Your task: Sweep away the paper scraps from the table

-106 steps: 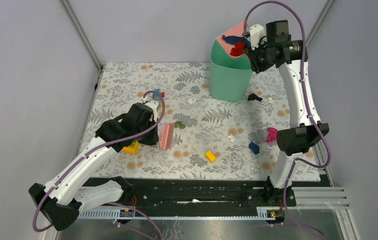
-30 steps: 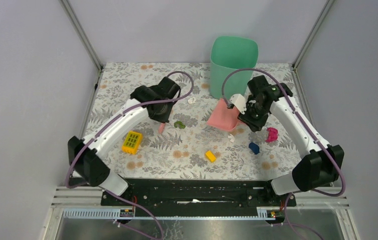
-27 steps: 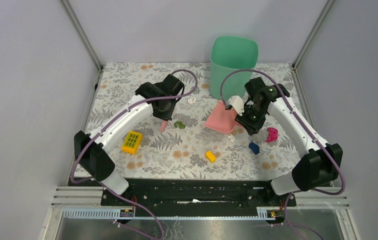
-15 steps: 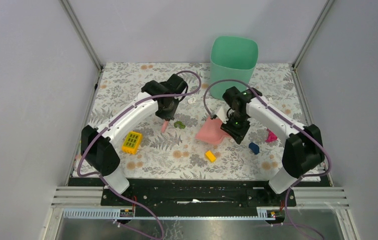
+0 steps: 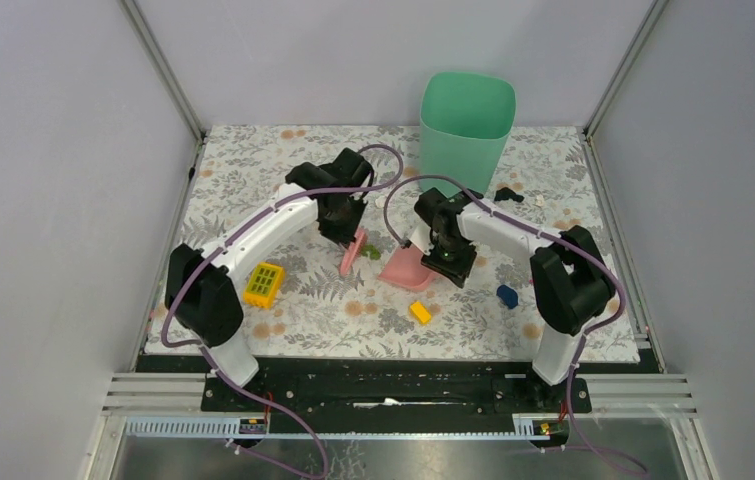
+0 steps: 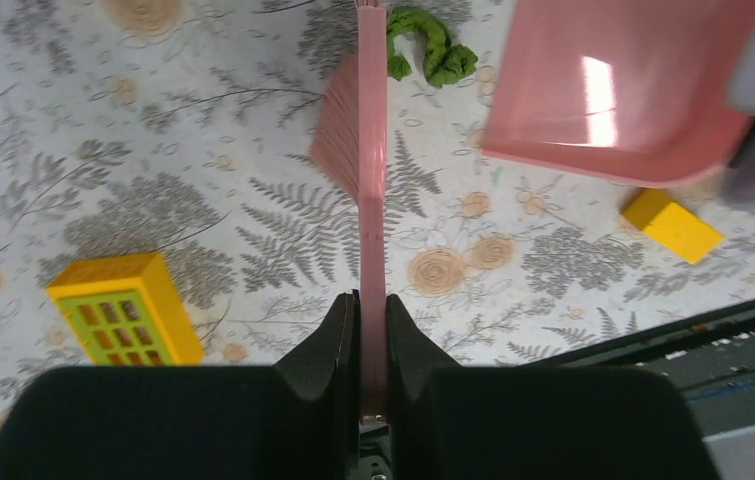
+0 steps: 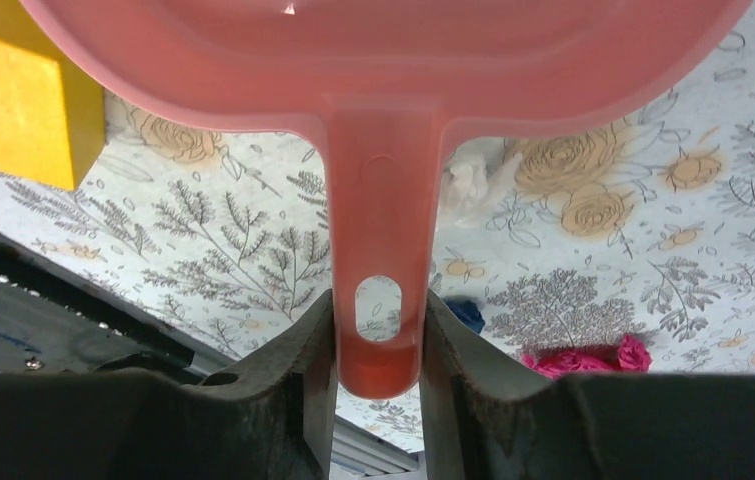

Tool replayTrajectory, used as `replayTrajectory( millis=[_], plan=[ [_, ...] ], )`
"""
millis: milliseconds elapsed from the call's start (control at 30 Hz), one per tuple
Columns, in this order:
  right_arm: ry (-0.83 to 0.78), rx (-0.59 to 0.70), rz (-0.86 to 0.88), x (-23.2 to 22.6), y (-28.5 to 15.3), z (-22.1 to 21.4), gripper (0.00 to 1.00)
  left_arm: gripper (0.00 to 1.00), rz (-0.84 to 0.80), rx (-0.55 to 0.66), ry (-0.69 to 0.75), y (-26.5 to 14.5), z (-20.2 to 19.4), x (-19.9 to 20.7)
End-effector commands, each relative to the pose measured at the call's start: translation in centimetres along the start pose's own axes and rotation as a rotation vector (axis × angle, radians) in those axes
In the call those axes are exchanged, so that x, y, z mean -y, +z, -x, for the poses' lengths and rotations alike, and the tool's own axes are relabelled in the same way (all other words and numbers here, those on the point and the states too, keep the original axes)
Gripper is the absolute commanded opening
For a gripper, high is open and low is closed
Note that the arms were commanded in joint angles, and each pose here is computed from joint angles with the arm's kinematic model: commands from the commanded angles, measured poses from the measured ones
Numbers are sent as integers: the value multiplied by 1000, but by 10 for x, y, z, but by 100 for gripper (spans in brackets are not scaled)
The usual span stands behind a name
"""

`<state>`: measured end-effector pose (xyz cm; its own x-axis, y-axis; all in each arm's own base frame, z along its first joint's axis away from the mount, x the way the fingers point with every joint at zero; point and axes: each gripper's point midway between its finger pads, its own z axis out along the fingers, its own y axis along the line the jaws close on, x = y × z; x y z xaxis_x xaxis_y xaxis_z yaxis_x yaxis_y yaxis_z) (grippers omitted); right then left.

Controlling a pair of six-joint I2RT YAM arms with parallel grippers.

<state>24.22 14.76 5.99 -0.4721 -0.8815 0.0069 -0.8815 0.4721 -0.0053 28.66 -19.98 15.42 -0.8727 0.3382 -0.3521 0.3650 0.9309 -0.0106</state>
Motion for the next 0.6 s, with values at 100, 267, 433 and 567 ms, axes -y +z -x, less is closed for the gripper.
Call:
replayTrajectory(
  millis=[100, 267, 433, 567],
  plan=[
    [-11, 38, 12, -2, 9, 21, 0, 0, -252, 39, 8, -1, 13, 45],
    [-11, 86, 25, -7, 1, 25, 0, 0, -253, 159, 8, -37, 26, 40],
    [-8, 98, -5, -7, -2, 16, 0, 0, -187, 271, 14, -69, 38, 24],
    [-13, 85, -50, -3, 2, 5, 0, 0, 22, 275, 9, -75, 40, -14]
  ],
)
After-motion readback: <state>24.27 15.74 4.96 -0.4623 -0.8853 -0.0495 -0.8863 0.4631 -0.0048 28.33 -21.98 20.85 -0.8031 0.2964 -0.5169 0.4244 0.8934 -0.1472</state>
